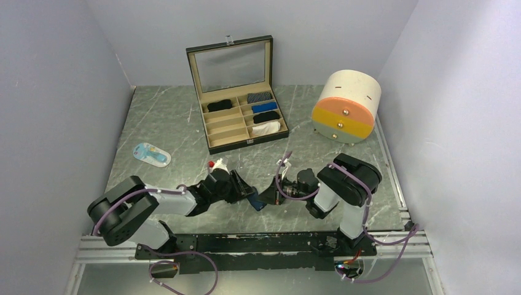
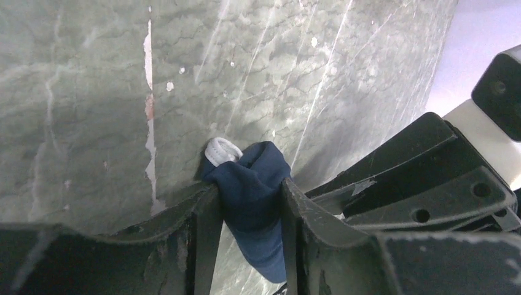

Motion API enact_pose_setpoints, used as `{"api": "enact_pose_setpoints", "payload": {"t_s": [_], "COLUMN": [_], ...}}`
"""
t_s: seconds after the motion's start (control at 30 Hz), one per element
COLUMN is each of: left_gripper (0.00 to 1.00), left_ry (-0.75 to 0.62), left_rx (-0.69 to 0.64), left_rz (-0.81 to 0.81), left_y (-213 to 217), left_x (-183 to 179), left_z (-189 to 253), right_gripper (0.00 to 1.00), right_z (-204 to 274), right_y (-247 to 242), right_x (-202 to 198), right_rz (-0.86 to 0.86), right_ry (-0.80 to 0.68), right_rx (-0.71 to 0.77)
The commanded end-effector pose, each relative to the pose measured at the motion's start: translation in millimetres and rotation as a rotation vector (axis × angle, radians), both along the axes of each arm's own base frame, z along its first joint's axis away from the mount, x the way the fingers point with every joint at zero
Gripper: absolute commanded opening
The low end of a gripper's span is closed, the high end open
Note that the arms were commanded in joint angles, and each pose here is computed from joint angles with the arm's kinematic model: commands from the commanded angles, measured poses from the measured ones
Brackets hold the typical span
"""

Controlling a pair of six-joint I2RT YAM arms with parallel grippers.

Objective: Roll the underwear
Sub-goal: Roll the underwear to the center of the board.

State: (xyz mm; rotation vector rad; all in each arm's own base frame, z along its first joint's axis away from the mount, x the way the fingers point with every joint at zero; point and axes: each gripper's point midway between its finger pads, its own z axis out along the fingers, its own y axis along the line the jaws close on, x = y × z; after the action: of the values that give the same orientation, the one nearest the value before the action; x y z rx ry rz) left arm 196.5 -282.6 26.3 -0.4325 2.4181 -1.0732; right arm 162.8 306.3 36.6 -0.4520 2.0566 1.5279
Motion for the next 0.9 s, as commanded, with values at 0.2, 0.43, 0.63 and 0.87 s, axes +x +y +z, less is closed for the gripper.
{"api": "enact_pose_setpoints", "payload": {"t_s": [0.2, 0.43, 0.63, 0.87], "left_gripper": [0.40, 0.40, 0.40, 0.40], "left_ry": [0.156, 0.150, 0.144, 0.144], "left_rx": [0.256, 0.253, 0.251, 0.250], "left_rz": [-0.038, -0.041, -0.044, -0.043], "left_y": [40.8, 38.2, 36.6, 37.1], "left_x": [-35.1, -33.2, -31.7, -32.2], "left_z": [-64.9, -59.5, -54.8, -53.3], "right_gripper": [0.46, 0.51, 0.52, 0.47], "right_z": [6.5, 24.3, 36.1, 29.6], "right_y": [-14.1, -30.6, -11.4, 11.1], "right_x": [19.7, 38.0, 23.5, 11.0], "right_rz": [0.012, -0.093, -0.139, -0.130], "right_ry": [-0.186, -0.347, -0.447, -0.484], "right_rx": [-0.281, -0.565, -0.643, -0.680]}}
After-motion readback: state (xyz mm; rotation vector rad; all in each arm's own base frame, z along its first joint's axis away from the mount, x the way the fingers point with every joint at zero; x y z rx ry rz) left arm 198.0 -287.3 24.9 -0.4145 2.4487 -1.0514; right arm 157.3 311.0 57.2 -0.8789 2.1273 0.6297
